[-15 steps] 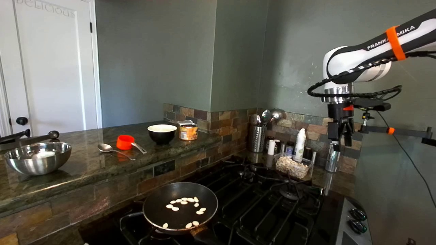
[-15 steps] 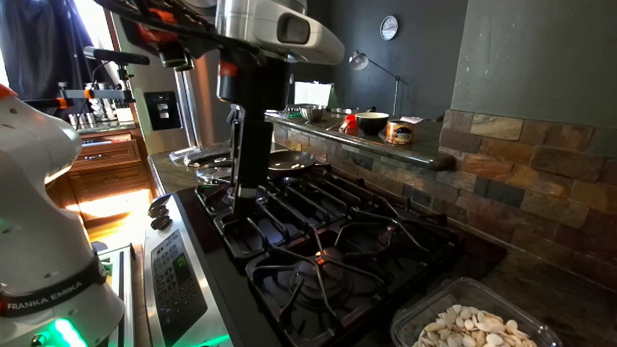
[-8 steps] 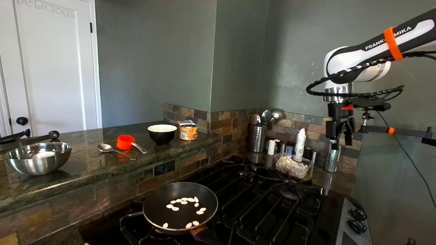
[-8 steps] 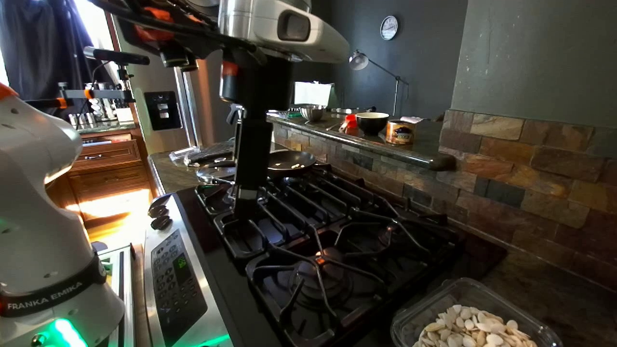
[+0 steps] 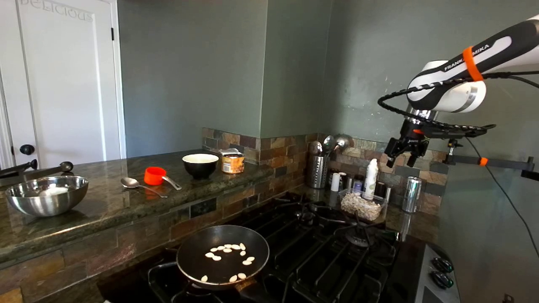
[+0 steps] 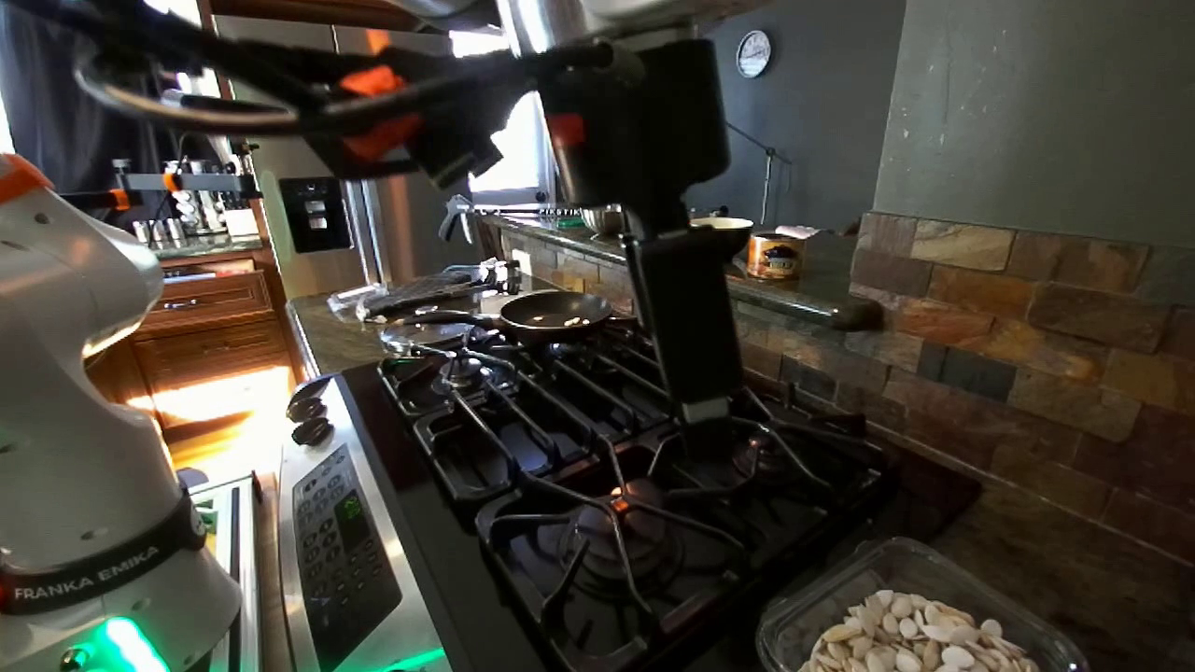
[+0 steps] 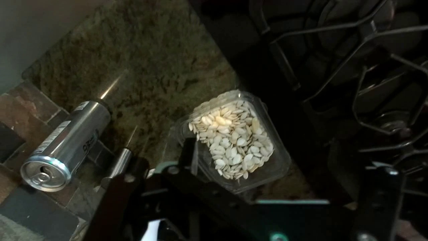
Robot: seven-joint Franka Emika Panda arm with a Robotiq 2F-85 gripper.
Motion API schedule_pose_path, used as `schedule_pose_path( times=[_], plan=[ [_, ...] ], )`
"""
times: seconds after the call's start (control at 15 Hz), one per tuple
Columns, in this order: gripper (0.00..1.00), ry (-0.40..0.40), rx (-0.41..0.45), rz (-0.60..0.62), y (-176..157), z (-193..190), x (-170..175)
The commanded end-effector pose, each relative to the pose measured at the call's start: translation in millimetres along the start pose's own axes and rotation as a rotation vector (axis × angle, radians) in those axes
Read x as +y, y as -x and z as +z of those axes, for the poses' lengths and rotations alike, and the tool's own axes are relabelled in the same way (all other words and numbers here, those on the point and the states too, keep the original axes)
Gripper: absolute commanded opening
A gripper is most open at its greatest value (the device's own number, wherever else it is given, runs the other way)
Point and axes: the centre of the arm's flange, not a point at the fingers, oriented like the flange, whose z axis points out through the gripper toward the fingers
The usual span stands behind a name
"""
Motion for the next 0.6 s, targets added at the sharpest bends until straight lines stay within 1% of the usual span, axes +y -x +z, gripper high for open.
schedule_pose_path(
  times=[0.0, 0.07, 0.2, 0.4, 0.47, 0.53],
  plan=[
    [1.0, -0.01, -0.063, 0.065, -32.5, 43.2, 17.3],
    [1.0, 0.001, -0.002, 0.039, -8.6, 21.4, 8.5],
    [1.0, 0.007, -0.039, 0.054, -16.4, 40.3, 10.9],
    [1.0, 0.016, -0.049, 0.056, -23.1, 46.0, 12.0],
    [1.0, 0.039, -0.047, 0.078, -23.4, 49.3, 12.3],
    [1.0, 0.061, -0.076, 0.112, -29.0, 57.0, 15.2]
  ],
)
